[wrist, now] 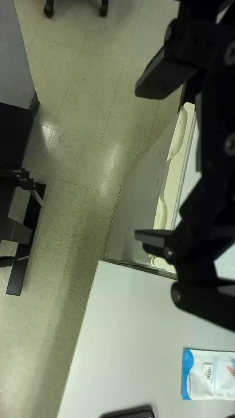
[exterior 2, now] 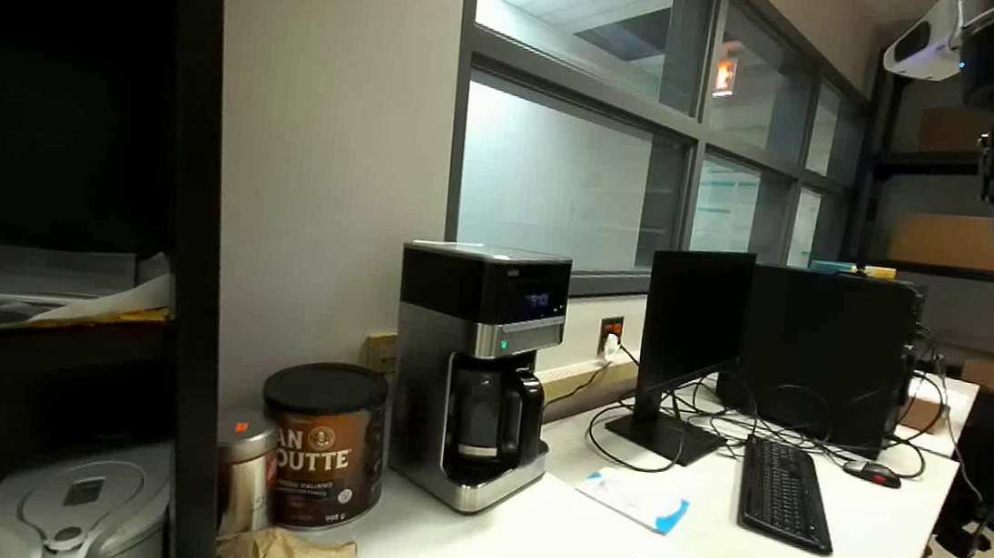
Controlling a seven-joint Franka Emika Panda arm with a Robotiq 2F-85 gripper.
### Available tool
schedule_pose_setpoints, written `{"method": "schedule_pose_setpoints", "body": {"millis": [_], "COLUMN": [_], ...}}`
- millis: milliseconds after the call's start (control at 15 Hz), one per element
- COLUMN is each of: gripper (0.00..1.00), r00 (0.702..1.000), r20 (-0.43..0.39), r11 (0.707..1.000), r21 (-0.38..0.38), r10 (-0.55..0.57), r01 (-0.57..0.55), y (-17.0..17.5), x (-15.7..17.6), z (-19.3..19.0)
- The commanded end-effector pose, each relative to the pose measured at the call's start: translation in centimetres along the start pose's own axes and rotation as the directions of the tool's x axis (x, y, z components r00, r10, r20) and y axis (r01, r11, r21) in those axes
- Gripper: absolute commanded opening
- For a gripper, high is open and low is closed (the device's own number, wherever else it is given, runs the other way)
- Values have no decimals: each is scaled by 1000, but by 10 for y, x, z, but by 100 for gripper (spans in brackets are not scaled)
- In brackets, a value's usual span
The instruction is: Press a button on the coffeemaker.
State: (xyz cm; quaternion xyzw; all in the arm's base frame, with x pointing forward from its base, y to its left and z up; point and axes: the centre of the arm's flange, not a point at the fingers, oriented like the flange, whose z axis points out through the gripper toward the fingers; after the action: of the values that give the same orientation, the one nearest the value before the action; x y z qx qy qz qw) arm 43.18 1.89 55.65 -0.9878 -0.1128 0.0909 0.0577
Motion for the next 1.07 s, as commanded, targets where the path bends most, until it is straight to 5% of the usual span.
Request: {"method": "schedule_pose_setpoints", "body": {"millis": [0,400,667,1000], "gripper": [100,100,100,100], "r00": [1000,1000,995,956], "r20": [0,-1,-42,-71], "r11": [1000,1000,984,909], "r21": [0,0,-154,-335], "r10": [0,0,-92,-285], "r01": [0,0,85,246], "y": [0,0,6,13], "x": [0,0,16,50], "z": [0,0,17,54]}}
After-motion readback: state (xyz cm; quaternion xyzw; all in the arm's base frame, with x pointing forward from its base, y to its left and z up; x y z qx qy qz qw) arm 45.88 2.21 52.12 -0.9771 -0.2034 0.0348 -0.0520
